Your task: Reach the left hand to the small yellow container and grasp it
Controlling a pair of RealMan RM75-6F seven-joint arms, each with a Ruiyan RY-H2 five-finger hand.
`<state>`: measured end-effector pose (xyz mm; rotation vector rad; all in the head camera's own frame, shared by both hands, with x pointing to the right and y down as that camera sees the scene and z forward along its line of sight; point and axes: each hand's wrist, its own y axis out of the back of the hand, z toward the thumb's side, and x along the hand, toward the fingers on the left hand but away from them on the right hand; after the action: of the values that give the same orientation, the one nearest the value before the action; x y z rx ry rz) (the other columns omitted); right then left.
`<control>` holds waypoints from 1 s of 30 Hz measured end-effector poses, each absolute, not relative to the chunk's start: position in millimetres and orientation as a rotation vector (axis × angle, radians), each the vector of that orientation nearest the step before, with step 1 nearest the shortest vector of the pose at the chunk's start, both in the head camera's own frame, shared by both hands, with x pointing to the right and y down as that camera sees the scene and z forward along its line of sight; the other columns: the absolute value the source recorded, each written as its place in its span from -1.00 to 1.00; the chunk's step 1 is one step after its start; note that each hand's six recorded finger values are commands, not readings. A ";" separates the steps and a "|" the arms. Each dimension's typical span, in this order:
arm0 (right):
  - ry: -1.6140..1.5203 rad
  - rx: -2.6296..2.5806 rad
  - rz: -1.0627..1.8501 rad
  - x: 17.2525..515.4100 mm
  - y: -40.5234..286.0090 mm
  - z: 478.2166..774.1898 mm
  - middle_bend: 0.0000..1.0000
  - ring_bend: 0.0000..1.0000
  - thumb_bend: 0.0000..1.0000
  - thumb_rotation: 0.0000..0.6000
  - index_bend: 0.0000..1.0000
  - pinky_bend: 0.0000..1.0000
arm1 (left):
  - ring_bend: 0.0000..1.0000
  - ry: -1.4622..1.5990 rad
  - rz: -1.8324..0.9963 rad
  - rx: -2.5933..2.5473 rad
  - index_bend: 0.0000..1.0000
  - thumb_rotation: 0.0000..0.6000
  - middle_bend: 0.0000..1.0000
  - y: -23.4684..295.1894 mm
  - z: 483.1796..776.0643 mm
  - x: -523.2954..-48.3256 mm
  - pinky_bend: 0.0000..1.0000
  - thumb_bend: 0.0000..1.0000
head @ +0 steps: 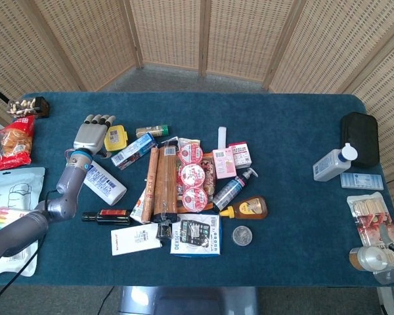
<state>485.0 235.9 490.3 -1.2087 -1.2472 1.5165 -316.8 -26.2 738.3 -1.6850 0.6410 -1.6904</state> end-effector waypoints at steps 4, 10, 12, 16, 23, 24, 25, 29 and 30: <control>-1.254 -1.203 1.513 486.8 236.6 488.2 -0.77 -1.00 -0.32 -0.03 -1.00 -1.00 | -1.00 0.621 -1.697 -1.690 -1.00 1.00 -1.00 -26.8 746.7 -309.0 -1.00 -0.50; -1.261 -1.196 1.520 489.1 239.5 487.1 -0.77 -1.00 -0.32 -0.04 -1.00 -1.00 | -0.91 0.613 -1.710 -1.707 -1.00 1.00 -1.00 -24.9 756.3 -302.6 -1.00 -0.50; -1.264 -1.194 1.523 489.6 240.9 486.5 -0.77 -1.00 -0.32 -0.03 -1.00 -1.00 | -0.63 0.618 -1.722 -1.712 -1.00 1.00 -1.00 -24.1 759.4 -304.0 -0.99 -0.50; -1.268 -1.186 1.522 489.9 242.9 484.0 -0.77 -1.00 -0.32 -0.03 -1.00 -1.00 | -0.07 0.642 -1.760 -1.724 -0.98 1.00 -1.00 -21.0 767.8 -309.7 -0.70 -0.50; -1.269 -1.174 1.526 489.1 245.5 479.4 -0.78 -1.00 -0.32 -0.03 -1.00 -1.00 | 0.85 0.746 -1.798 -1.767 -0.03 1.00 -0.16 -15.5 780.7 -311.7 0.30 -0.45; -1.270 -1.176 1.525 488.5 245.3 479.5 -0.77 -1.00 -0.32 -0.03 -1.00 -1.00 | 0.88 0.779 -1.796 -1.779 0.00 1.00 -0.12 -15.8 781.0 -311.8 0.34 -0.45; -1.270 -1.177 1.525 488.2 245.1 479.9 -0.78 -1.00 -0.32 -0.03 -1.00 -1.00 | 0.89 0.804 -1.795 -1.786 0.01 1.00 -0.11 -16.1 781.0 -312.2 0.35 -0.45; -1.266 -1.186 1.527 486.9 244.0 482.9 -0.77 -1.00 -0.32 -0.03 -1.00 -1.00 | 0.89 0.892 -1.777 -1.804 0.02 1.00 -0.10 -19.3 777.9 -316.7 0.36 -0.45; -1.266 -1.189 1.526 486.6 243.5 484.1 -0.78 -1.00 -0.32 -0.03 -1.00 -1.00 | 0.89 0.916 -1.768 -1.807 0.02 1.00 -0.10 -21.0 775.8 -318.7 0.36 -0.45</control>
<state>486.6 243.5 484.1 -1.1891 -1.2661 1.5262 -318.7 -21.0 775.8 -1.8071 0.9158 -1.7682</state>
